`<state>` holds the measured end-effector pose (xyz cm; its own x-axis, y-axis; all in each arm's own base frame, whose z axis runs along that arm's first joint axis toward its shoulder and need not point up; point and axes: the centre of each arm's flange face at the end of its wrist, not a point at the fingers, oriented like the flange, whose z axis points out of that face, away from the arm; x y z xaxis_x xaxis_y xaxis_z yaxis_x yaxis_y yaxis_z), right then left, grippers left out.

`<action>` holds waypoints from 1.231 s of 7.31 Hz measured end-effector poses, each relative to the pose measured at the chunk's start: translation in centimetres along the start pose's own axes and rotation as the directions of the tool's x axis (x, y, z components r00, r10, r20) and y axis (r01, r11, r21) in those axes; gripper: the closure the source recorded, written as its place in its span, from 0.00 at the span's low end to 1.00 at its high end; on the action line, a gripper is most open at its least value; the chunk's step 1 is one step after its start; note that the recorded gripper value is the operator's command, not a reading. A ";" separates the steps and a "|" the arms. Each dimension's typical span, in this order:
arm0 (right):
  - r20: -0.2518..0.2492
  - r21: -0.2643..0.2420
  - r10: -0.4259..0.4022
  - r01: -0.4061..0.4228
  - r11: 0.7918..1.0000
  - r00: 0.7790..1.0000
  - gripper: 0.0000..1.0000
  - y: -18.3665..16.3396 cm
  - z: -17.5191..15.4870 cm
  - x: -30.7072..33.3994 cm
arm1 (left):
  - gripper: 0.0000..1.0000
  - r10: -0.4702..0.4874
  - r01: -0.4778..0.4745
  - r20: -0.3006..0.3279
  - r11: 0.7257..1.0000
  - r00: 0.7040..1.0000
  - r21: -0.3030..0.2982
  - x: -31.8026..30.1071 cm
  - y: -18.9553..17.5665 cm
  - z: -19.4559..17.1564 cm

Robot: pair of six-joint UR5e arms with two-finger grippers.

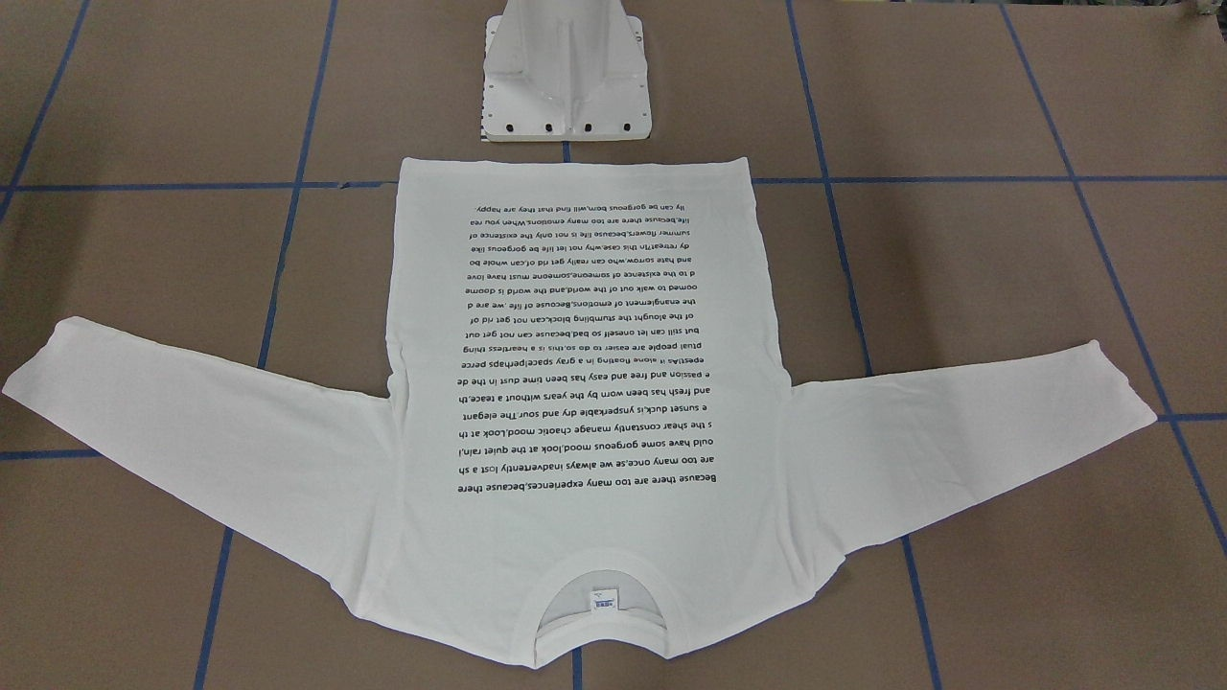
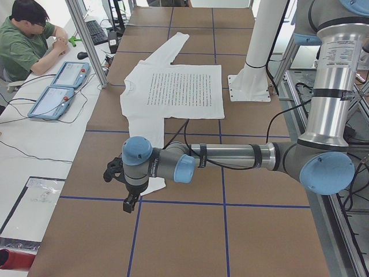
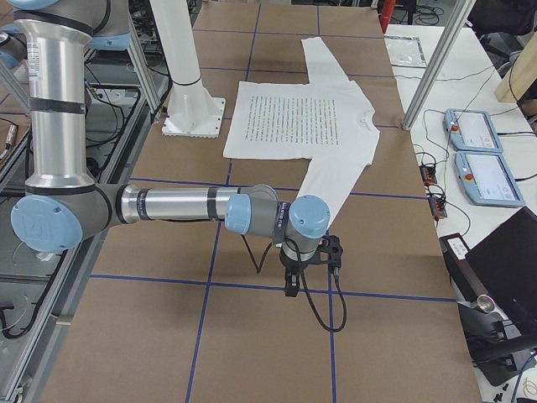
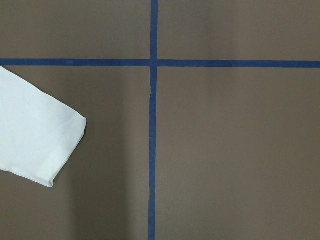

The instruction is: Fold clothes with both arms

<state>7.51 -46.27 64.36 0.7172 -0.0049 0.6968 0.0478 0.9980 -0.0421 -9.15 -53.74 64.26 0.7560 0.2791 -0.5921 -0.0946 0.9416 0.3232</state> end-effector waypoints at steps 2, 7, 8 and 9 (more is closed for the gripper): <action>0.001 0.007 -0.015 0.015 1.000 1.000 0.00 -0.2 -0.1 -0.5 | 0.00 0.004 -0.004 0.001 1.000 1.000 0.004 0.1 -0.2 -0.2; -0.003 0.067 -0.134 0.134 0.989 0.991 0.00 -3.0 1.6 -6.4 | 0.00 0.062 -0.062 -0.001 0.996 0.998 0.059 1.9 -1.6 1.3; 0.004 0.071 -0.095 0.094 0.993 0.995 0.00 -3.6 3.4 -8.8 | 0.00 0.061 -0.061 -0.003 0.996 0.998 0.066 1.8 -1.2 2.1; 0.013 0.085 -0.073 0.072 0.994 0.997 0.00 -4.1 5.9 -11.2 | 0.00 0.072 -0.071 -0.002 0.994 0.997 0.083 1.8 -1.0 2.4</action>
<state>-4.86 -49.90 60.97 0.7027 -0.0770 0.7073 0.0397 0.9968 0.0691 -6.12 -54.61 64.67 0.7458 0.3462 -0.5692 -0.0942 0.9006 0.4243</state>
